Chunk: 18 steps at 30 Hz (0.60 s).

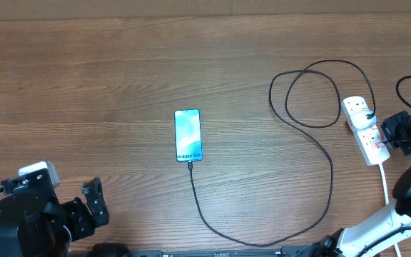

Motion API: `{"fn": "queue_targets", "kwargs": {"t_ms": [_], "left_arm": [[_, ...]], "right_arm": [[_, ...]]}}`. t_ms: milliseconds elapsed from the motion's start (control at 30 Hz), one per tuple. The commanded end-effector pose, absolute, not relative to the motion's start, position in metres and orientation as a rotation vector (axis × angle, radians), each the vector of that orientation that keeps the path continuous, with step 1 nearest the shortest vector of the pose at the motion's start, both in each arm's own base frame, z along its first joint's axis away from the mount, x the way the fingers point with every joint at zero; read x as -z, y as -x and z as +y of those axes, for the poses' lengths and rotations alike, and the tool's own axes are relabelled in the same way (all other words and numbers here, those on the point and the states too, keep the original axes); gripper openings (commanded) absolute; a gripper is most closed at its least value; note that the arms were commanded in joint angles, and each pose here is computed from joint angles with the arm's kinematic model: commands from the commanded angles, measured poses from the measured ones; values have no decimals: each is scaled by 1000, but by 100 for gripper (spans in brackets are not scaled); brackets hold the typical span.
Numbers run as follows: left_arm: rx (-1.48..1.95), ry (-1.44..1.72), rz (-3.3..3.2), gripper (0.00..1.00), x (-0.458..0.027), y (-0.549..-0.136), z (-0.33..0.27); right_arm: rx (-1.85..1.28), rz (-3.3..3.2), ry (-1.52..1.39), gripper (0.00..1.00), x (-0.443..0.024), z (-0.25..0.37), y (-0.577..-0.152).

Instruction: Plug charger to phone and switch on socket

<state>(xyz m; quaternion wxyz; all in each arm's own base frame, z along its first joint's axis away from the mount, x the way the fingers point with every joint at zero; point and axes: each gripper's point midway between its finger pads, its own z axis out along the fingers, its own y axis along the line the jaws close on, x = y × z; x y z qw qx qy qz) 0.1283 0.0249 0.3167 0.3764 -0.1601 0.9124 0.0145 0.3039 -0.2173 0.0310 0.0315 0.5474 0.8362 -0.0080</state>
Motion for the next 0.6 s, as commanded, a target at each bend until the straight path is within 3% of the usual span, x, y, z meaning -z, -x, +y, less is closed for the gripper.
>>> {"fn": "queue_targets", "kwargs": {"t_ms": [0, 367, 567], "left_arm": [[-55, 421, 2336, 100, -315, -129, 27], [-55, 422, 2336, 100, -315, -129, 27], [-59, 414, 2339, 99, -315, -128, 28]], "right_arm": [[40, 2581, -1674, 4, -27, -214, -300], [9, 2567, -1652, 4, -25, -214, -306], [-9, 2520, -1568, 4, -81, -228, -329]]}}
